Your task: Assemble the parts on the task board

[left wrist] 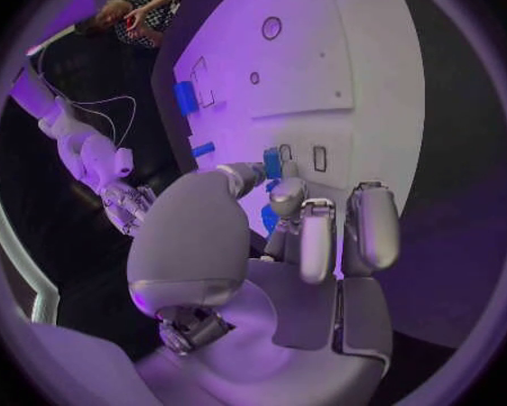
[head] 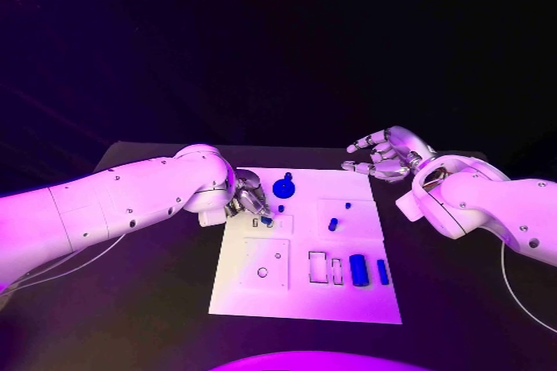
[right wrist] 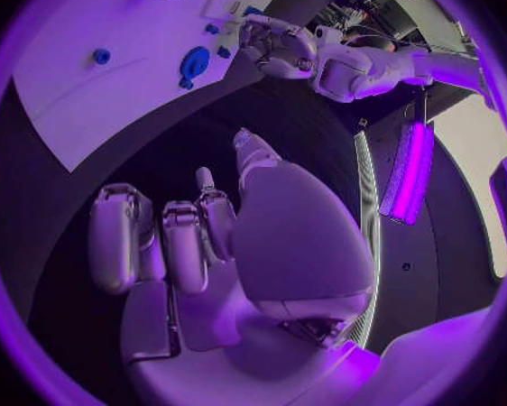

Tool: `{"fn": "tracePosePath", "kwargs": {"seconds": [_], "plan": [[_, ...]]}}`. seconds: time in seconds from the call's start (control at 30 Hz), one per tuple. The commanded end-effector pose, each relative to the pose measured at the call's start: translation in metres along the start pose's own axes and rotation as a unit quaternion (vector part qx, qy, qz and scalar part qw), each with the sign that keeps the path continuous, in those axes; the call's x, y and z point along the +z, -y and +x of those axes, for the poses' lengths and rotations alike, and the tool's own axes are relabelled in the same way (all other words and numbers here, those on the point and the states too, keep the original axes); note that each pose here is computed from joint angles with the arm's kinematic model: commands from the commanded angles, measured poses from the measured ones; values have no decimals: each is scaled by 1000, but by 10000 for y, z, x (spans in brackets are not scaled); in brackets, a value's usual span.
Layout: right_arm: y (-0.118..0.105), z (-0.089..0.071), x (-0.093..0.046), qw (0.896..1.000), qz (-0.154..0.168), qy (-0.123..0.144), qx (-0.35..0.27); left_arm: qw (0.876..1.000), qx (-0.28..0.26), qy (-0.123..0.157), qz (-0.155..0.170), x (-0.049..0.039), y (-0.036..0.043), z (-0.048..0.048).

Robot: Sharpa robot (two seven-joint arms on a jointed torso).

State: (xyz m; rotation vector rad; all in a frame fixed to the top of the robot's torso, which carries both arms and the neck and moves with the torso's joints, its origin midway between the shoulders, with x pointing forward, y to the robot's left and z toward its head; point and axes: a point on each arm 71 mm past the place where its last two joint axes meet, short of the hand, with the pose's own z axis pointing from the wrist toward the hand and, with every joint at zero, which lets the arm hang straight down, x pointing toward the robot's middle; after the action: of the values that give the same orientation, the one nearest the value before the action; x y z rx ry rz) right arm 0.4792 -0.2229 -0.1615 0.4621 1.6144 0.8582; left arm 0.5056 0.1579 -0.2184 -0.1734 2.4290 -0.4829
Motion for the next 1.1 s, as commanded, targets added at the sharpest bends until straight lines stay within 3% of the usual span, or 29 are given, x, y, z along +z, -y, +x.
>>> {"fn": "tracePosePath", "kwargs": {"seconds": [0.03,0.6,1.1], "plan": [[-14,13,-1,1000,-7,-7,-3,999,30,34,-4,10,25,-20],[-22,23,5,1000,-10,-8,-5,998,57,41,-2,86,118,92],[-21,22,1,1000,-11,-9,-6,996,75,38,-9,88,92,104]]}}
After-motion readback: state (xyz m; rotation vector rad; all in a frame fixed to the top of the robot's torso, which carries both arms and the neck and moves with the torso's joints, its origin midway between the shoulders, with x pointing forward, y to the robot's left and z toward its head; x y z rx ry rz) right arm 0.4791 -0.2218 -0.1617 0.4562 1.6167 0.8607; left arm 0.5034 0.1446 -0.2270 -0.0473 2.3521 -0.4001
